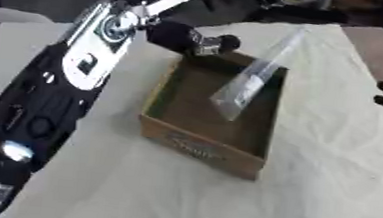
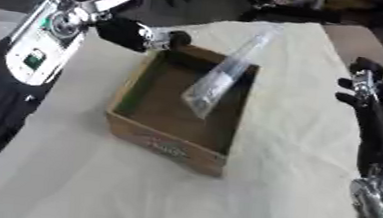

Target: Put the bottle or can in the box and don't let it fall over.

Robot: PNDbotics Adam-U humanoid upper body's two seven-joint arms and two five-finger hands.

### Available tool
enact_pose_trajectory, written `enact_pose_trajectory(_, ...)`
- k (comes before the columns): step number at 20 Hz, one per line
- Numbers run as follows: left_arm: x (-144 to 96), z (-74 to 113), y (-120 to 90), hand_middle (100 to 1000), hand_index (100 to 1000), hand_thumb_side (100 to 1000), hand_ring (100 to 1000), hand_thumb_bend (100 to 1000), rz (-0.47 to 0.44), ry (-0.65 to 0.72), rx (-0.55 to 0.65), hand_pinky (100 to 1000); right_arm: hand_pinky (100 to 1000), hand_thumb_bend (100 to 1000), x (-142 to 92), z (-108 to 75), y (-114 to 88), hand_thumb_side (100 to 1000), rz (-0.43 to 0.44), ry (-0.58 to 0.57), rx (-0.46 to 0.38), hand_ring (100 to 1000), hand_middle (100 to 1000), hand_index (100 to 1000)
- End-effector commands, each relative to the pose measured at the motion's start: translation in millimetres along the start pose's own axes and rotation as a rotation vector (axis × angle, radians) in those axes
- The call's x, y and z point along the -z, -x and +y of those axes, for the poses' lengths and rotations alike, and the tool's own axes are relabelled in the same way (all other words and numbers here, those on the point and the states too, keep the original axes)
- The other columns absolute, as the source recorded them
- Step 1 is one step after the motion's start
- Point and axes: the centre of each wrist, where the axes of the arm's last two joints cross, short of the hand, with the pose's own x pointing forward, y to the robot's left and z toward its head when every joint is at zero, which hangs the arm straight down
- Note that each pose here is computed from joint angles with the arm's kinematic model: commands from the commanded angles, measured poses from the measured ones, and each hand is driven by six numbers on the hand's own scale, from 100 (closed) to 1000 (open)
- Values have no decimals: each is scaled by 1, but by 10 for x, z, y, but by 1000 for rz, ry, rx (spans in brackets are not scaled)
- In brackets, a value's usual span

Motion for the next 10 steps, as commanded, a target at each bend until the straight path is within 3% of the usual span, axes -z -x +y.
enact_pose_trajectory(1, -103, 241, -20, 809, 853, 777, 753, 358, -3, -64, -3, 980, 721, 100, 20, -41, -54, 681, -24, 7, -10, 745, 773, 800)
enact_pose_trajectory(6, -391, 519, 34, 773, 808, 725, 701, 100, 45, -205, -45, 925, 720, 100, 2, -81, -31, 674, -21, 17, -22, 746, 773, 799)
enact_pose_trajectory(10, -742, 730, 121, 776, 810, 734, 671, 100, 110, -326, -61, 899, 721, 100, -5, -145, -18, 663, -32, 33, -44, 747, 774, 800)
